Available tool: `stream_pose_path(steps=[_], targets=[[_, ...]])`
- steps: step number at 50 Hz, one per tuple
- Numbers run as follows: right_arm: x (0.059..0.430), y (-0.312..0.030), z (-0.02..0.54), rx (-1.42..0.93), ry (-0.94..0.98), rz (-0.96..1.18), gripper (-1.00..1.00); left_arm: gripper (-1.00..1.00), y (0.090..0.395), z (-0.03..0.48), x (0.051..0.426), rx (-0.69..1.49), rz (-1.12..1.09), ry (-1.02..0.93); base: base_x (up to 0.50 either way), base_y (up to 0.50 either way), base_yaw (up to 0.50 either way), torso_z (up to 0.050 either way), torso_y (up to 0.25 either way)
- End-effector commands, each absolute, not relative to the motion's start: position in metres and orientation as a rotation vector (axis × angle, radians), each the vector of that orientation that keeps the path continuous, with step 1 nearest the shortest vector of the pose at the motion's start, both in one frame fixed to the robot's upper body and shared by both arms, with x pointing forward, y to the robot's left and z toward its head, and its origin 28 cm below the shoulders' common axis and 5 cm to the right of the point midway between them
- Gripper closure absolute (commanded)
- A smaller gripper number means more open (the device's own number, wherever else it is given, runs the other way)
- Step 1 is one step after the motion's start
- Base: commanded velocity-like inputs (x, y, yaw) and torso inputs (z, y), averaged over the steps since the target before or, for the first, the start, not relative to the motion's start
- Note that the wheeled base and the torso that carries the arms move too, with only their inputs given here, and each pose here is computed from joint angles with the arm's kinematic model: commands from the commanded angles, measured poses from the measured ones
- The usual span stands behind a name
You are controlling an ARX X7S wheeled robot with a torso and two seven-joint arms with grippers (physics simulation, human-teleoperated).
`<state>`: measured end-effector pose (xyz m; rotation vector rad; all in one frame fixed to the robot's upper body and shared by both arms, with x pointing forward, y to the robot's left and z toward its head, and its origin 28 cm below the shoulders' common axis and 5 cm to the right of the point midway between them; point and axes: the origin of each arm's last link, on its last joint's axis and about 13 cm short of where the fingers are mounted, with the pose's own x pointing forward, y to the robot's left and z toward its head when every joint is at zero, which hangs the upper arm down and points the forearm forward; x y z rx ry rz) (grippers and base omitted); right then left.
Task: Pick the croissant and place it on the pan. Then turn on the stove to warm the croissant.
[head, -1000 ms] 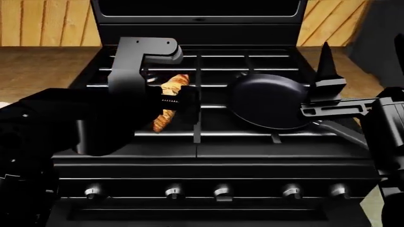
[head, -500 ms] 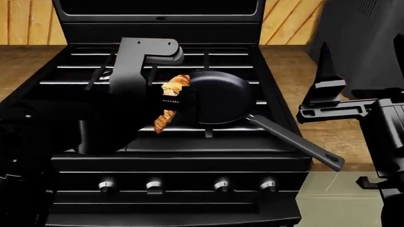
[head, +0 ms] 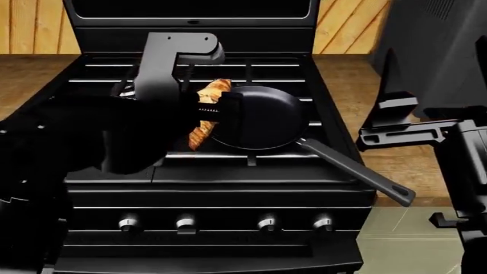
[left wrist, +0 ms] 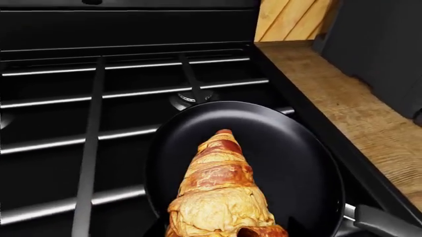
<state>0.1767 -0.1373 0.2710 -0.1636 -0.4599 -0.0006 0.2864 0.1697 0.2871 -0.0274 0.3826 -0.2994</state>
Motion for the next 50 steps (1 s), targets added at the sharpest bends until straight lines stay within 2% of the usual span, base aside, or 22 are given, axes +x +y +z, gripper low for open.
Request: stream_pose_path(steps=[1, 14, 27, 38, 50], targets=[[0.173, -0.139, 0.272, -0.162, -0.471, -0.003, -1.00, 1.00, 0.159, 0.303, 0.299, -0.040, -0.316, 0.337, 0.00, 0.00, 0.00, 0.000, 0.010], [0.171, -0.143, 0.268, -0.150, -0.475, -0.013, -1.00, 1.00, 0.144, 0.308, 0.316, -0.021, -0.328, 0.315, 0.00, 0.00, 0.00, 0.000, 0.000], [0.170, -0.146, 0.265, -0.145, -0.464, -0.017, -1.00, 1.00, 0.127, 0.307, 0.355, 0.002, -0.302, 0.308, 0.00, 0.00, 0.00, 0.000, 0.000], [0.171, -0.146, 0.264, -0.146, -0.456, -0.019, -1.00, 1.00, 0.107, 0.333, 0.388, 0.000, -0.299, 0.237, 0.00, 0.00, 0.00, 0.001, 0.001], [0.170, -0.147, 0.264, -0.152, -0.446, -0.028, -1.00, 1.00, 0.106, 0.328, 0.401, -0.041, -0.264, 0.215, 0.00, 0.00, 0.00, 0.000, 0.000]])
